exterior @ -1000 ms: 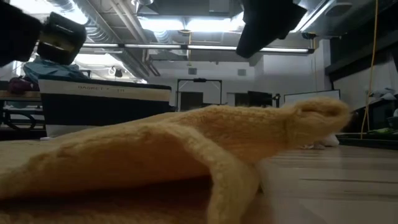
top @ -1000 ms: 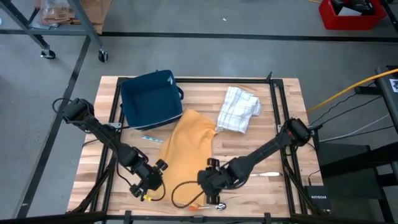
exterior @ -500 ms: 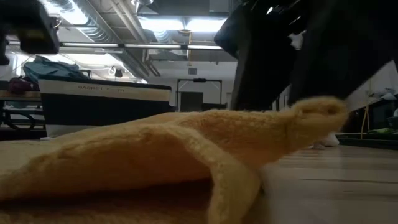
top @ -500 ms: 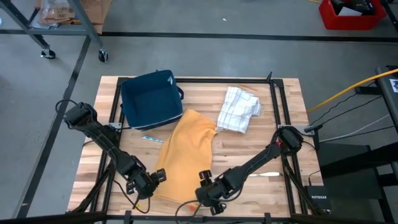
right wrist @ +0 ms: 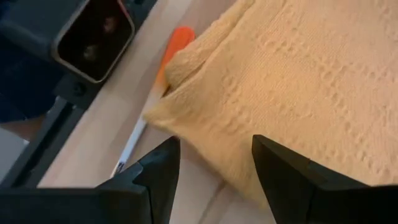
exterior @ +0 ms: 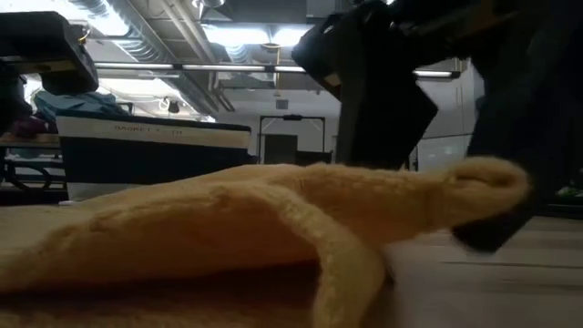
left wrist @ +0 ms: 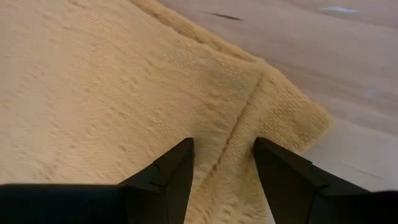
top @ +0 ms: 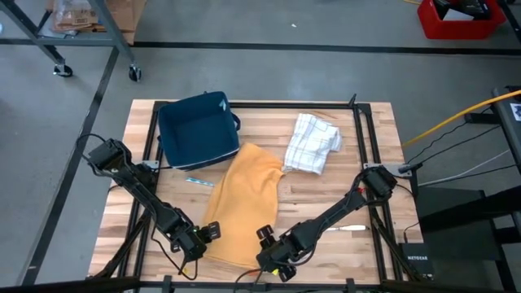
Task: Fold towel
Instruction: Fold the yellow towel
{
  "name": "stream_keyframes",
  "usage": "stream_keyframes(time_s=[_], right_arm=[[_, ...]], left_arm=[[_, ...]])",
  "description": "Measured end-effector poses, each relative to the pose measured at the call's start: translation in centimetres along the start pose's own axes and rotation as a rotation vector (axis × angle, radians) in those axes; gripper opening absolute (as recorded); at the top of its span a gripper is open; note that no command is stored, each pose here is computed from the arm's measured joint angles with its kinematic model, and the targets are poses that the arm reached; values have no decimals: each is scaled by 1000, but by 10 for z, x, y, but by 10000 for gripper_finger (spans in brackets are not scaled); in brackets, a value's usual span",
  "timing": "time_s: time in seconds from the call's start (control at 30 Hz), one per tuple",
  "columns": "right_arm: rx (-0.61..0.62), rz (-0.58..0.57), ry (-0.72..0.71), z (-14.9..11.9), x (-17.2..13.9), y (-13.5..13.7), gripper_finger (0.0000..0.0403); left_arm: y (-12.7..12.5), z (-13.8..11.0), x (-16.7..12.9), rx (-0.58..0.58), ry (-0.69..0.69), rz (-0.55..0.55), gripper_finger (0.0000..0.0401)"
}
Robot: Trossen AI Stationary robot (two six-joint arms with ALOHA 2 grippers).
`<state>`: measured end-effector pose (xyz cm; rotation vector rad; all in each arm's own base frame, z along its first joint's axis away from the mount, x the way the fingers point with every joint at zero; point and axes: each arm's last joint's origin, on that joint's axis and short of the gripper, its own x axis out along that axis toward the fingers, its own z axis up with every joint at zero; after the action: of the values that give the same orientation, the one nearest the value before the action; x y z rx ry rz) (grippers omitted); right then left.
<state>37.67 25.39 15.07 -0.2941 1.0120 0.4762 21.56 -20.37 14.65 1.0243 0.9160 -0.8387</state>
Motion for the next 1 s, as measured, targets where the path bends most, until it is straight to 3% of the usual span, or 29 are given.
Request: stream_keyframes(time_s=[0.47, 0.63, 0.87, 1.0], right_arm=[[3, -30, -28, 0, 12, -1, 199], [19, 32, -18, -2, 19, 1, 146], [197, 116, -54, 2, 19, 3, 17], [282, 132, -43, 2, 19, 4, 19]], left_arm=[[5, 8, 9, -43, -77, 47, 164], [7, 11, 16, -128, -106, 60, 132], [6, 12, 13, -293, -115, 49, 27], [6, 14, 11, -421, -122, 43, 10]])
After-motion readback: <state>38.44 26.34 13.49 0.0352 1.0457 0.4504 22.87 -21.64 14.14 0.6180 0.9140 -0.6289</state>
